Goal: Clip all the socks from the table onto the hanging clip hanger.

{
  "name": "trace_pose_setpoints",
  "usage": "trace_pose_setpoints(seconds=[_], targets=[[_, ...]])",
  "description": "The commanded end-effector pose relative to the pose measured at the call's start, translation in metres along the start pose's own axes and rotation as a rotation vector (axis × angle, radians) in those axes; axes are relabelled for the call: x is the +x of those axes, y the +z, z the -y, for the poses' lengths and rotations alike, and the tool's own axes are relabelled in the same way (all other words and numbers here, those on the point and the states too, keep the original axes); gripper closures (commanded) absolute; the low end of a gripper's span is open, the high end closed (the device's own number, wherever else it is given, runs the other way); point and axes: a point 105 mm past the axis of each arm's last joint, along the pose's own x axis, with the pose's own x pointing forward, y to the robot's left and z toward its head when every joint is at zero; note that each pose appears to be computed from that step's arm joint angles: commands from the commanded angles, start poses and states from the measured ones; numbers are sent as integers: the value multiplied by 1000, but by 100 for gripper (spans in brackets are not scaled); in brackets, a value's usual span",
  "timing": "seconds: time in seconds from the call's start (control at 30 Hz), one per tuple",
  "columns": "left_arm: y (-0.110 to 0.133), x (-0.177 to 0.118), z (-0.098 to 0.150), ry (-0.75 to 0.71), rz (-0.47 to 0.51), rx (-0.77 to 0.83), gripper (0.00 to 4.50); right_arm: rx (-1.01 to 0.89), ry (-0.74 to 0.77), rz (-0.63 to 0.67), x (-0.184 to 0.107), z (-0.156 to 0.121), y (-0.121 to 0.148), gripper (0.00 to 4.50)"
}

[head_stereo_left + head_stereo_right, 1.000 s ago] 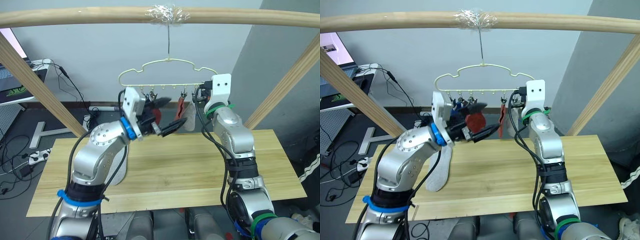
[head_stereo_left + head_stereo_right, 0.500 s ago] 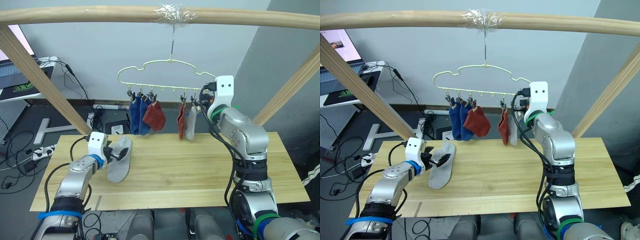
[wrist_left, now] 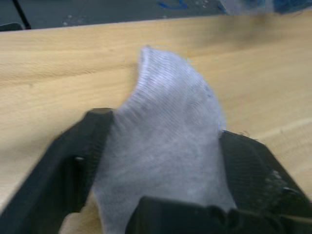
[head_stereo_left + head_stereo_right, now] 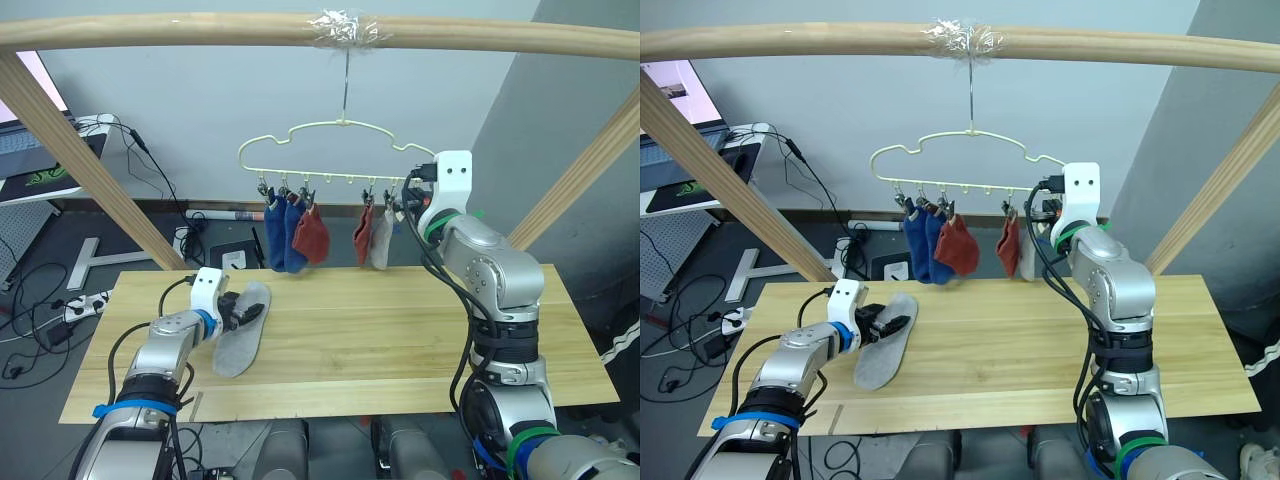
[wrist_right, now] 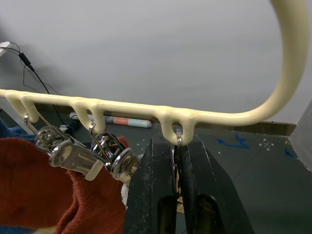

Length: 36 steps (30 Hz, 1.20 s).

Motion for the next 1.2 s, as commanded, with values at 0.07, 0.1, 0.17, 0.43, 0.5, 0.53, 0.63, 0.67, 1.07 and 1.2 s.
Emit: trace_pose_setpoints(seconds=[0.07,0.1,0.17,0.43,0.5,0.53,0.63,0.67,1.07,1.2], targets=[[-10,3,19,-67,-22,47,235,5,-8,35,-5,7,12,450],[-8,5,24,-88,-10,56,263,3,-8,34,-5,7,12,450],[-3,7,38,-135,14,69,323,3,-4,32,-5,9,13,450],[49,7,115,-415,208,39,445,55,46,-13,-12,15,18,450],[74,-3,145,-563,266,-25,445,126,95,-58,-19,16,19,450],[87,-7,157,-626,287,-59,445,168,123,-84,-22,17,20,450],[117,-21,184,-767,330,-114,445,305,174,-146,-32,20,25,450],[126,-24,189,-793,341,-141,445,342,189,-165,-35,20,27,450],[181,-19,212,-948,334,-472,445,421,345,-171,-45,10,42,450],[191,-13,211,-945,343,-525,445,417,362,-180,-49,7,41,450]])
